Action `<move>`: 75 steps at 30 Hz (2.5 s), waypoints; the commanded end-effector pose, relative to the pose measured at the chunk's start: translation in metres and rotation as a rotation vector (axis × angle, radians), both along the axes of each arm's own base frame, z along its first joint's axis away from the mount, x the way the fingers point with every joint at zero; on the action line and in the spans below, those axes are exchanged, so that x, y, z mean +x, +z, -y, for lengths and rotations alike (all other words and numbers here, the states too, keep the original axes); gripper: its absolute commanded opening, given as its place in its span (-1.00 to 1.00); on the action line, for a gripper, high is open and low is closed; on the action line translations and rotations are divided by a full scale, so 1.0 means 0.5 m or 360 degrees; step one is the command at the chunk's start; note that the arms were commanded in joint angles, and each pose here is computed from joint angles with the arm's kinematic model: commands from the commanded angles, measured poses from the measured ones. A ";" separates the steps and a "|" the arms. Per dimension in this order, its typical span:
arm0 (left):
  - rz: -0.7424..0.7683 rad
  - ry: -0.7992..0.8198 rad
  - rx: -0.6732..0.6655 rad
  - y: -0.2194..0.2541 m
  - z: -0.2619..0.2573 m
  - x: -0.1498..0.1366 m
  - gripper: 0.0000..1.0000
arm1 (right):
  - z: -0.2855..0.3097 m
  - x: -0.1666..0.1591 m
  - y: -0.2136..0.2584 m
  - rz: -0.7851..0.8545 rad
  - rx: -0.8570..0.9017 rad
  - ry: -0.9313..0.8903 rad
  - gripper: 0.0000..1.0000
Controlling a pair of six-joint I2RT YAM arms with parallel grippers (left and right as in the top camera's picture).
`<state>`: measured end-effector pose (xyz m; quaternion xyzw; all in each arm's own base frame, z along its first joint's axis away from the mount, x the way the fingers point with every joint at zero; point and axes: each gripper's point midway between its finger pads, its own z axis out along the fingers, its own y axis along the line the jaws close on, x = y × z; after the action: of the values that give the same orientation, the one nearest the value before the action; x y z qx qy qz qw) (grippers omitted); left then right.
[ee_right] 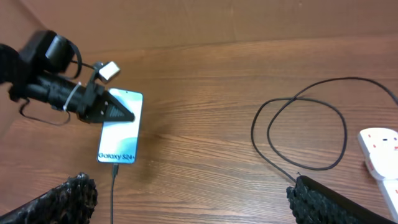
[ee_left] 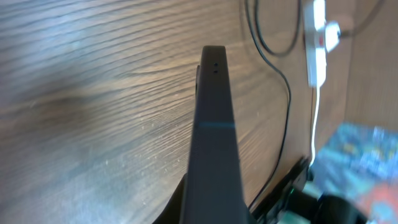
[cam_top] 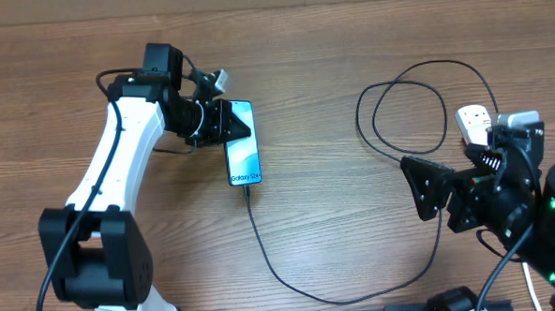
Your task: Plug charger to phone and switch on socket
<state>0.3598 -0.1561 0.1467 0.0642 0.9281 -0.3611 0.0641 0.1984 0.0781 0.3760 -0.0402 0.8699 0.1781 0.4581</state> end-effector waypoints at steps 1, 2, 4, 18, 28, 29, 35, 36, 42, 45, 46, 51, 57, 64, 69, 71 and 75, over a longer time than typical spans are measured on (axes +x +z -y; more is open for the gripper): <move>0.0115 -0.0335 -0.0139 -0.041 0.035 -0.016 -0.91 | 0.003 0.012 -0.005 -0.0043 0.0051 -0.0068 1.00; 0.0081 -0.0350 -0.0136 -0.061 0.037 -0.019 -0.92 | 0.002 0.013 -0.007 -0.0052 0.0053 -0.0069 1.00; 0.0003 -0.0358 -0.0135 -0.101 0.039 -0.023 -0.91 | 0.002 0.015 -0.012 -0.0069 0.0048 -0.0069 1.00; -0.0332 -0.0341 -0.0121 -0.271 0.036 -0.040 -0.77 | 0.000 0.023 -0.017 -0.0090 0.0044 -0.0073 1.00; -0.0459 -0.0214 0.0121 -0.304 0.002 -0.043 -0.40 | -0.008 0.052 -0.033 -0.0157 0.0051 -0.0092 1.00; -0.0468 -0.0203 0.0127 -0.305 0.002 -0.043 -0.34 | -0.010 0.056 -0.034 -0.0160 0.0050 -0.0092 1.00; -0.0561 -0.0077 0.0321 -0.327 -0.030 -0.045 -0.17 | -0.019 0.090 -0.039 -0.0167 0.0047 -0.0092 1.00; -0.0577 -0.0061 0.0351 -0.330 -0.036 -0.047 -0.17 | -0.021 0.096 -0.042 -0.0176 0.0044 -0.0093 1.00; -0.0660 0.0011 0.0534 -0.343 -0.070 -0.061 -0.06 | -0.029 0.126 -0.074 -0.0272 0.0014 -0.0096 1.00; -0.0681 0.0035 0.0586 -0.347 -0.079 -0.064 -0.03 | -0.033 0.142 -0.092 -0.0325 -0.0004 -0.0098 1.00; -0.0683 0.0035 0.0590 -0.347 -0.080 -0.065 -0.03 | -0.034 0.146 -0.097 -0.0340 -0.0010 -0.0100 1.00; -0.0719 0.0093 0.0643 -0.350 -0.089 -0.067 0.03 | -0.040 0.168 -0.127 -0.0420 -0.0037 -0.0105 1.00; -0.0741 0.0153 0.0717 -0.355 -0.103 -0.067 0.05 | -0.040 0.192 -0.155 -0.0484 -0.0079 -0.0131 1.00; -0.0781 0.0216 0.0920 -0.363 -0.144 -0.078 0.08 | -0.026 0.204 -0.165 -0.0488 -0.0131 -0.0190 1.00; -0.0781 0.0214 0.1018 -0.358 -0.165 -0.083 0.10 | -0.026 0.205 -0.164 -0.0485 -0.0130 -0.0190 1.00; -0.0758 0.0219 0.1066 -0.345 -0.176 -0.077 0.18 | -0.026 0.205 -0.164 -0.0491 -0.0119 -0.0200 1.00; -0.0614 0.0257 0.1175 -0.280 -0.201 -0.041 0.38 | -0.026 0.205 -0.164 -0.0503 -0.0083 -0.0234 1.00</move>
<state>0.3270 -0.0933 0.0042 -0.0695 0.9813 -0.1058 -0.1449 0.2986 0.0943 0.2930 0.0222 0.9380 0.1262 0.3222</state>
